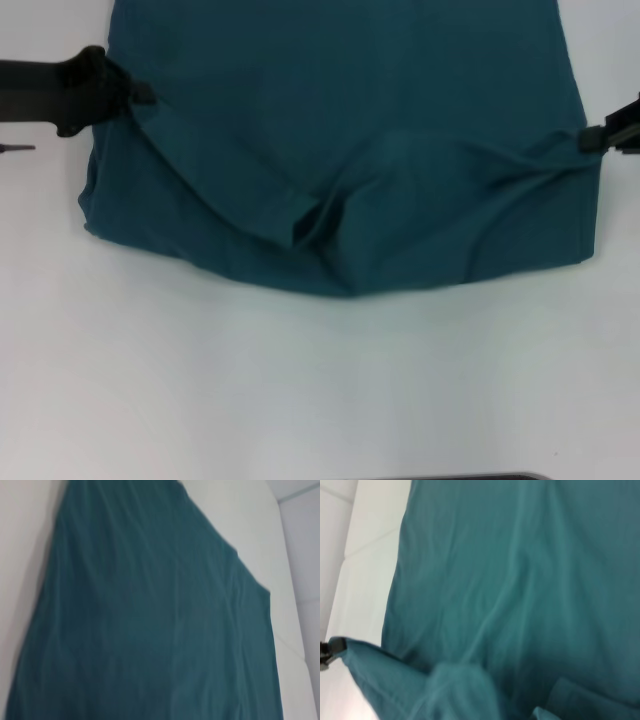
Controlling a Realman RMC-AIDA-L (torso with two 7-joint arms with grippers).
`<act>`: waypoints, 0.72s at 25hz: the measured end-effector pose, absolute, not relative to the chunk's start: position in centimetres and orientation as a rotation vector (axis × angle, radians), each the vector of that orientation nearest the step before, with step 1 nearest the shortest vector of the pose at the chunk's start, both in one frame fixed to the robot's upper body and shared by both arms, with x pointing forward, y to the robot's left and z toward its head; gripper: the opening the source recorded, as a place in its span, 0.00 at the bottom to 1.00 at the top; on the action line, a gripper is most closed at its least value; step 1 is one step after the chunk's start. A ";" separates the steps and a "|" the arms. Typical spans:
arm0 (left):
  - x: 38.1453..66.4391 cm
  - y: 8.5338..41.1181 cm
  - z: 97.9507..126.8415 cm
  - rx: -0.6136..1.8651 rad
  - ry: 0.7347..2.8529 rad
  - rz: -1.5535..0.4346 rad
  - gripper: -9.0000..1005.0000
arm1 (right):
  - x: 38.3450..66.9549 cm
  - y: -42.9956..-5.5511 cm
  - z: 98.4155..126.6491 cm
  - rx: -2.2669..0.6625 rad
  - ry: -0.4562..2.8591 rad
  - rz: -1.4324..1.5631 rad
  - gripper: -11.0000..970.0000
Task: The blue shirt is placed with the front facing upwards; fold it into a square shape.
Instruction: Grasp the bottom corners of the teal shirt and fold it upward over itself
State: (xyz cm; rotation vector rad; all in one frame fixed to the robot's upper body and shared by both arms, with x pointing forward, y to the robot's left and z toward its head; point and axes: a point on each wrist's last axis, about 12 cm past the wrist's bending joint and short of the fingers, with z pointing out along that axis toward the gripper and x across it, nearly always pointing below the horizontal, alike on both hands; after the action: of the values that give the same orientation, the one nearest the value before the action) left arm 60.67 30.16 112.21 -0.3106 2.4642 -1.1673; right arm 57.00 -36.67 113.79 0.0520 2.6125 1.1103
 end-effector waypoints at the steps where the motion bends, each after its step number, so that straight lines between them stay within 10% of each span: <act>1: 60.9 30.2 112.3 -0.324 2.453 -1.158 0.01 | 57.1 -37.0 113.8 0.077 2.600 1.099 0.09; 18: 64.3 28.1 114.0 -0.314 2.334 -1.058 0.01 | 59.8 -37.7 114.8 0.142 2.414 0.969 0.10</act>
State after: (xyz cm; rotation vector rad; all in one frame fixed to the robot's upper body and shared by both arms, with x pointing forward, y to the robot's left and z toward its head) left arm 64.26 28.13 113.96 -0.3136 2.3338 -1.0577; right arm 59.83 -37.72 114.75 0.1424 2.4141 0.9688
